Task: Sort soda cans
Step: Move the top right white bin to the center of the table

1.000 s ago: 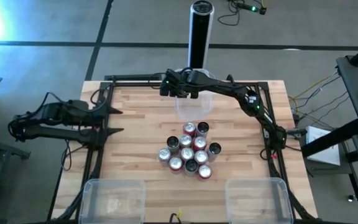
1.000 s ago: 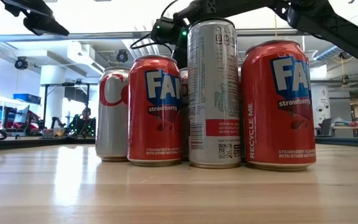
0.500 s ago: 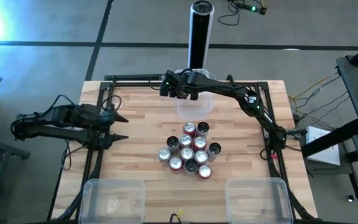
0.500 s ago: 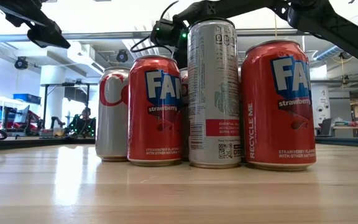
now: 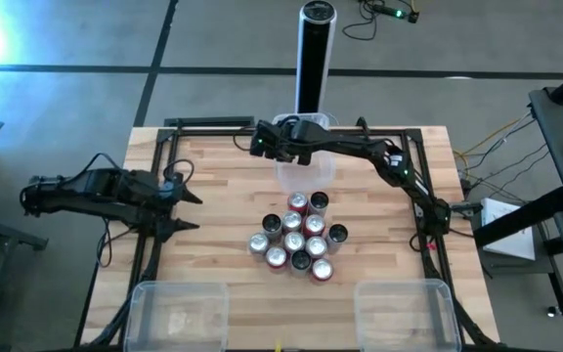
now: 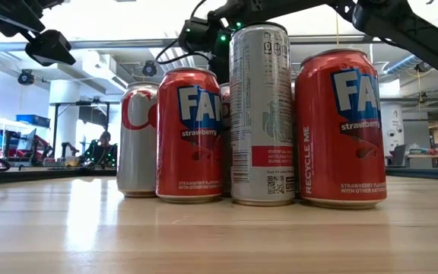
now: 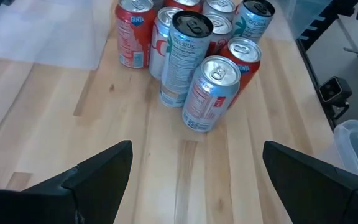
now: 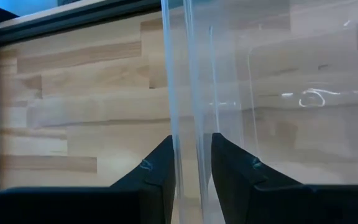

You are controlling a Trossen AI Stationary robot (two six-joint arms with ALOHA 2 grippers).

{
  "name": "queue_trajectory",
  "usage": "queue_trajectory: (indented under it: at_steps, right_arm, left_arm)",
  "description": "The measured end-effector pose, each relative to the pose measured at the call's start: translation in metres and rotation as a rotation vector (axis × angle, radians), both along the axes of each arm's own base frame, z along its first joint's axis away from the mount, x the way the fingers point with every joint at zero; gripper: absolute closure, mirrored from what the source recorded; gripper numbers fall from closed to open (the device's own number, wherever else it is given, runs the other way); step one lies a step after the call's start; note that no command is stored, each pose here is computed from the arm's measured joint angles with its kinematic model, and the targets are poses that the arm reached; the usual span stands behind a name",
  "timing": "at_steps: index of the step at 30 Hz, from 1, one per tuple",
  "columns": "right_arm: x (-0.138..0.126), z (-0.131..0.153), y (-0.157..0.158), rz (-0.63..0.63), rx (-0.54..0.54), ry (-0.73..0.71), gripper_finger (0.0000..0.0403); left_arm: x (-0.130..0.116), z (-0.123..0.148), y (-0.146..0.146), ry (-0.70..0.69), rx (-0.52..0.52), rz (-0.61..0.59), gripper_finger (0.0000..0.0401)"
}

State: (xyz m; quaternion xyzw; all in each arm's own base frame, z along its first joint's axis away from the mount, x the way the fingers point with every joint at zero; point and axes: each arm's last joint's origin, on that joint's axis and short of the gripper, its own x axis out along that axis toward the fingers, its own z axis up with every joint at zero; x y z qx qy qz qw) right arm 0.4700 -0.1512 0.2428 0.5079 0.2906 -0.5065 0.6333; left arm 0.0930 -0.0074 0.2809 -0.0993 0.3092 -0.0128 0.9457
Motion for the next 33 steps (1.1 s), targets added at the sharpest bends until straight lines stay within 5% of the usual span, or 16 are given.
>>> queue_trajectory:
  at_steps: [24, 33]
  right_arm:
    - [0.007, 0.002, 0.004, 0.000, -0.024, -0.057, 0.0317]
    - [0.006, 0.006, 0.007, 0.137, -0.063, -0.017, 0.0235]
  left_arm:
    - [-0.002, 0.001, -0.003, -0.006, -0.061, -0.062, 0.0055]
    - [-0.012, 0.011, -0.006, -0.006, -0.114, -0.106, 0.0055]
